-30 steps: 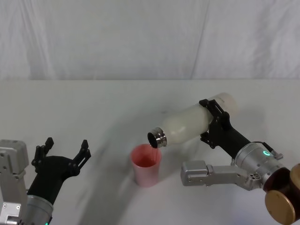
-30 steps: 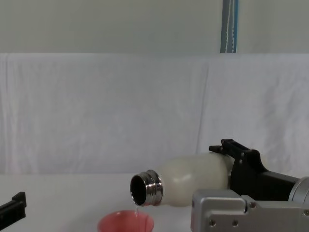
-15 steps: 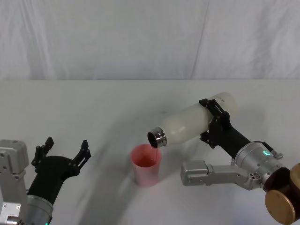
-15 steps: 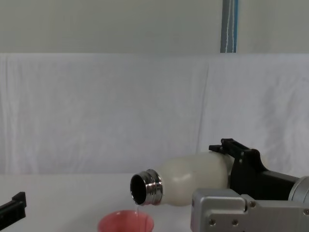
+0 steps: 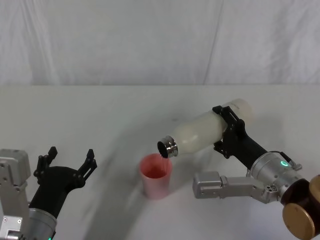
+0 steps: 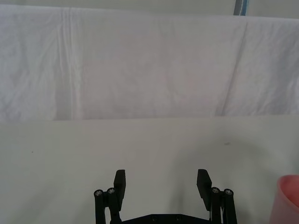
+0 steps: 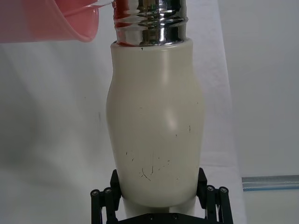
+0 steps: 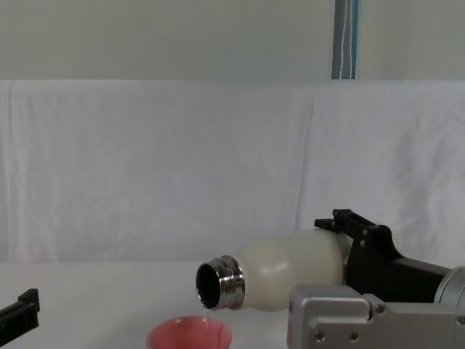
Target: Grasp the thermos with one hand and pour water into the cup lid.
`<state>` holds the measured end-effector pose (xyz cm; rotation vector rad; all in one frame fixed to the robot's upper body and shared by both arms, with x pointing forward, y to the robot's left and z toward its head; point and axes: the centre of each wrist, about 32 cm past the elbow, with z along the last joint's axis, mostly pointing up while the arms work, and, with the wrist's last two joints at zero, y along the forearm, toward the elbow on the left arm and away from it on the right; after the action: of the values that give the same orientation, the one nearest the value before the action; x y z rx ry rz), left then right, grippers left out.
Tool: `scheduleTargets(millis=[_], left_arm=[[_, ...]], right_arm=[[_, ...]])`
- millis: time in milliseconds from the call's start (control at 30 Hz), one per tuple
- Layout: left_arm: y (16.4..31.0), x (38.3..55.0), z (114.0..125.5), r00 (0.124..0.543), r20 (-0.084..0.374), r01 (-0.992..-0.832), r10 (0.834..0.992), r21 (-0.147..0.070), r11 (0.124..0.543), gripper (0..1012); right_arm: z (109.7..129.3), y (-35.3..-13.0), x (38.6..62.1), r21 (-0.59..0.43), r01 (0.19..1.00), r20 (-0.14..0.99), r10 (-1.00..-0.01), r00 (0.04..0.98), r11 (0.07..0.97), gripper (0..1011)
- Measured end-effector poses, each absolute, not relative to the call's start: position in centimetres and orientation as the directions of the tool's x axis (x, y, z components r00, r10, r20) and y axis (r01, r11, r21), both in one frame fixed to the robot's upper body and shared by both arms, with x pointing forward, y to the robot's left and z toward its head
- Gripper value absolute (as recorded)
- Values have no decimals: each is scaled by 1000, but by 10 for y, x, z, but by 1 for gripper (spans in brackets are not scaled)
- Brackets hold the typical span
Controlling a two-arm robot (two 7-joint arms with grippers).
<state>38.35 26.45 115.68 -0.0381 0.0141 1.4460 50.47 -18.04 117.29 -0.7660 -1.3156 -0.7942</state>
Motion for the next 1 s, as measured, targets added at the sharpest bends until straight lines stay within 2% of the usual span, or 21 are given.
scheduleTargets(millis=[600, 1000], left_arm=[[265, 384, 1157, 124, -33, -992, 992, -18, 124, 1001], [265, 384, 1157, 124, -33, -992, 992, -18, 124, 1001]], right_arm=[[1172, -180, 504, -39, 847, 992, -85, 98, 530, 953], [1175, -181, 504, -37, 842, 977, -157, 143, 539, 953]])
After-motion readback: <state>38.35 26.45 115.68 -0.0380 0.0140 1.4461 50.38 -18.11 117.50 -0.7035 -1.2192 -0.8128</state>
